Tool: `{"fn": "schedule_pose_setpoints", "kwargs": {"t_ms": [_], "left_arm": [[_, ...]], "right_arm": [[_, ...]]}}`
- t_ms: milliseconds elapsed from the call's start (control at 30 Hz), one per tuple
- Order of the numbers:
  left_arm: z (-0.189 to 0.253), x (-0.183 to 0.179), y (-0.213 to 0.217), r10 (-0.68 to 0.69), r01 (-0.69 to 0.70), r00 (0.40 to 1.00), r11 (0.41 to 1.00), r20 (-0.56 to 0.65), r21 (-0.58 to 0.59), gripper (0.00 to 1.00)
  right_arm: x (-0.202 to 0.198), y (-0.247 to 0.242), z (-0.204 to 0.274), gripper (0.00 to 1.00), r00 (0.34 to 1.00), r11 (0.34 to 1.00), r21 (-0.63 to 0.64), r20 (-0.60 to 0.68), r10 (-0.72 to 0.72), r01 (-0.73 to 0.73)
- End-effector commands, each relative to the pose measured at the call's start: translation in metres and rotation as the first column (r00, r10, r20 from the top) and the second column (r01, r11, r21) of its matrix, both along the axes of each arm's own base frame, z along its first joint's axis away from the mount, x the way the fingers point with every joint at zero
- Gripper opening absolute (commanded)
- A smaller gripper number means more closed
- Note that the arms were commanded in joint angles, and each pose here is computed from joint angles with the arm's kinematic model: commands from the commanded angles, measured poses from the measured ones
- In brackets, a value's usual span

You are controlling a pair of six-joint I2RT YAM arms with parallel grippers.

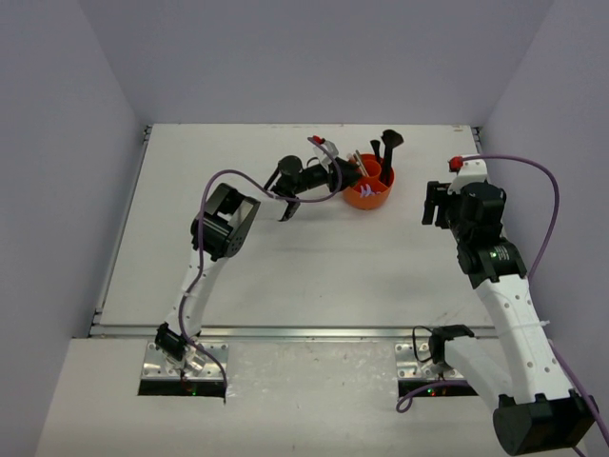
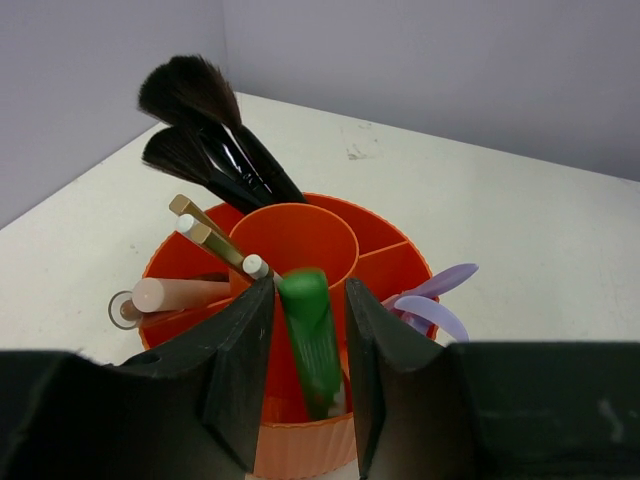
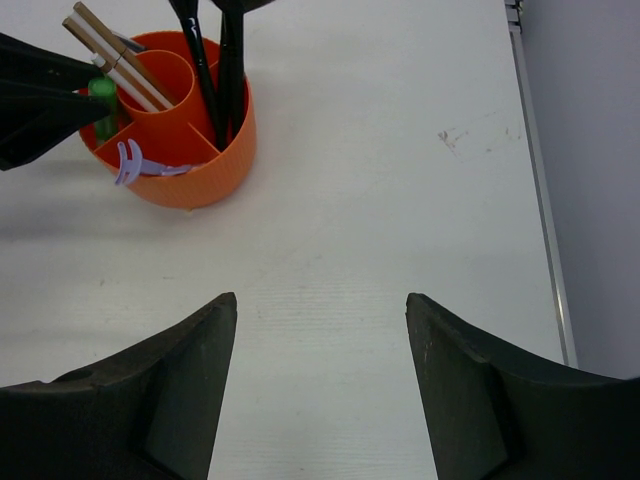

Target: Organize the makeup

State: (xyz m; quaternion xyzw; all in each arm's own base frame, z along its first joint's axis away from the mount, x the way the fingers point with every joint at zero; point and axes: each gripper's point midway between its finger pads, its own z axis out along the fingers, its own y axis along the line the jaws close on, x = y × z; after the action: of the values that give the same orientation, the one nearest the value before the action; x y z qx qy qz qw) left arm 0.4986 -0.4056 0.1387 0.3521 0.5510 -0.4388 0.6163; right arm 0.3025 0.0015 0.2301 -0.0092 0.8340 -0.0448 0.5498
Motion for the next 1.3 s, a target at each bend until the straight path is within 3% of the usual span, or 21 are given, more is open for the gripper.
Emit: {"fn": "schedule_pose_setpoints", "kwargs": {"t_ms": [0,200,500,700,767,867,967,1067,1167,1267], "left_arm": [[0.021,-0.001,-0.002,-0.023,0.026,0.996,0.999,0.090,-0.025,0.35],[0.029,0.002,-0.001,-0.005,0.008,0.995,0.999,0.099,-0.033,0.38],[0.088,0.007,0.007,0.019,-0.015,0.992,0.999,0.124,-0.028,0.39],[0.118,0.017,0.012,0.039,-0.038,0.999,0.999,-0.032,0.012,0.39],[0.115,0.023,0.015,0.084,-0.076,0.987,0.995,-0.135,0.063,0.40],[0.125,0.033,0.026,0.179,-0.150,0.960,0.978,-0.214,0.147,0.47],[0.139,0.037,0.045,0.233,-0.186,0.949,0.957,-0.211,0.221,0.54],[0.135,0.052,0.089,0.367,-0.292,0.907,0.902,-0.207,0.319,0.60],[0.131,0.068,0.148,0.531,-0.424,0.815,0.820,-0.234,0.384,0.63],[0.117,0.083,0.246,0.688,-0.566,0.650,0.722,-0.324,0.398,0.64]], "right_arm": [[0.003,0.000,0.021,0.70,0.998,1.000,-0.002,0.058,0.005,-0.005],[0.002,0.000,0.021,0.70,0.998,1.000,-0.005,0.059,0.006,-0.006],[0.002,-0.002,-0.003,0.72,0.999,0.999,0.024,-0.008,-0.033,0.033],[0.013,-0.002,-0.036,0.77,0.990,0.997,0.040,-0.128,-0.064,0.070],[0.017,-0.003,-0.048,0.80,0.979,0.995,0.047,-0.188,-0.075,0.085],[0.024,-0.006,-0.063,0.88,0.961,0.990,0.078,-0.260,-0.090,0.114],[0.031,-0.011,-0.077,0.98,0.944,0.978,0.131,-0.311,-0.114,0.161],[0.038,-0.021,-0.094,0.99,0.917,0.953,0.201,-0.372,-0.142,0.229],[0.043,-0.025,-0.108,0.99,0.894,0.946,0.186,-0.416,-0.168,0.264],[0.045,-0.034,-0.114,0.99,0.869,0.931,0.161,-0.437,-0.230,0.328]]}}
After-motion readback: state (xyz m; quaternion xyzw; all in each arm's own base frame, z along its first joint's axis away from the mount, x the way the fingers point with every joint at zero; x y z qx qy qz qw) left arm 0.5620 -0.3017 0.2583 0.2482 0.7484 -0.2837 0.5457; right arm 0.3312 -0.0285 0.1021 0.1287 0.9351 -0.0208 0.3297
